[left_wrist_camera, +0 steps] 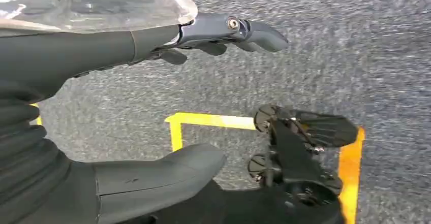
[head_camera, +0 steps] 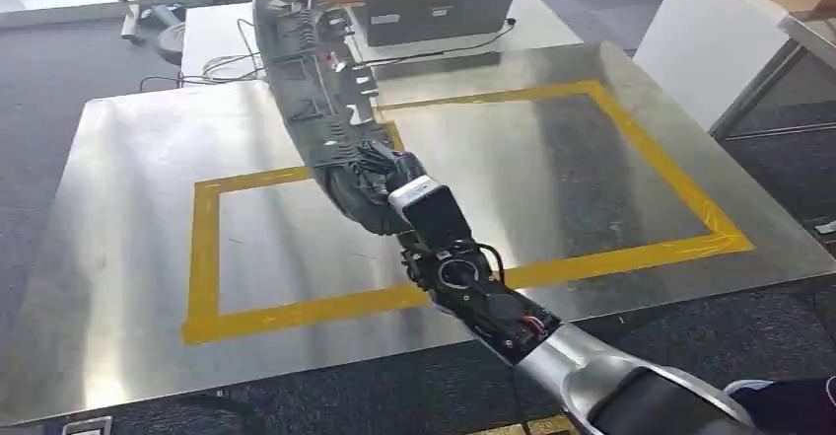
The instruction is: Take the parts from the cabinet and place them on the table.
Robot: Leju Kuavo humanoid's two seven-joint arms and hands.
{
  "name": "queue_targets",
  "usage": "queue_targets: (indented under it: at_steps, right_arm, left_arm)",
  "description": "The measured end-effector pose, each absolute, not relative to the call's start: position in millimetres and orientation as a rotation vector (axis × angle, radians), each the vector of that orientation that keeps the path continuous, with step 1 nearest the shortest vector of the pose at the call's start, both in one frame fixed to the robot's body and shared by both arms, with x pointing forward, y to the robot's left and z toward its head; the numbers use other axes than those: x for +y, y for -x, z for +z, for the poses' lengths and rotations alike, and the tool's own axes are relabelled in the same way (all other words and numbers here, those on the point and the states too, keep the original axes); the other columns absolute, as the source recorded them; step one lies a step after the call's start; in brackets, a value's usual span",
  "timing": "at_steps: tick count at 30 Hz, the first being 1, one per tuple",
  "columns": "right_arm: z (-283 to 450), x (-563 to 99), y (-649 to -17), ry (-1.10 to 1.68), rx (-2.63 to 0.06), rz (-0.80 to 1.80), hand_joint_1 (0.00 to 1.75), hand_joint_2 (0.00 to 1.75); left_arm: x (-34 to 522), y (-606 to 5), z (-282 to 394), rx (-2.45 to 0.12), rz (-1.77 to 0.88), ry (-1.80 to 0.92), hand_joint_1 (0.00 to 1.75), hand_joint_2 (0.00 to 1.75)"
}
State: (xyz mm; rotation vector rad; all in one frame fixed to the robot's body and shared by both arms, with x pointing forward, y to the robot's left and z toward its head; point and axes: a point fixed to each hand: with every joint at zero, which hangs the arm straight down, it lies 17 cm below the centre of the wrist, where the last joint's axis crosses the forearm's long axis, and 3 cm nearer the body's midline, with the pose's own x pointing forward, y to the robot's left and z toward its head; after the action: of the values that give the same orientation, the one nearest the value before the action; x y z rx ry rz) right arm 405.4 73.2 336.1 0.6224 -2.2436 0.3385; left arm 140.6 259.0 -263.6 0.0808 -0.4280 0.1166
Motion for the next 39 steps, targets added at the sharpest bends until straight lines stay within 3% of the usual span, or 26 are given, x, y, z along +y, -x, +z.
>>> queue_targets:
  at_steps: [18, 34, 39]
  right_arm:
    - [355.6, 26.8, -422.9, -0.537, -2.311, 0.216, 1.75, 1.75]
    - [363.5, -7.1, -449.0, 0.184, -2.402, 0.406, 1.75, 1.75]
    - [357.6, -7.0, -464.3, 0.474, -2.333, 0.584, 1.75, 1.75]
  left_arm:
    - [262.0, -143.6, -263.0, -0.435, 0.094, -0.085, 0.00, 1.75]
    - [267.8, -142.9, -263.4, -0.432, 0.118, -0.092, 0.00, 1.75]
    - [269.0, -143.2, -263.2, -0.434, 0.125, -0.093, 0.00, 1.75]
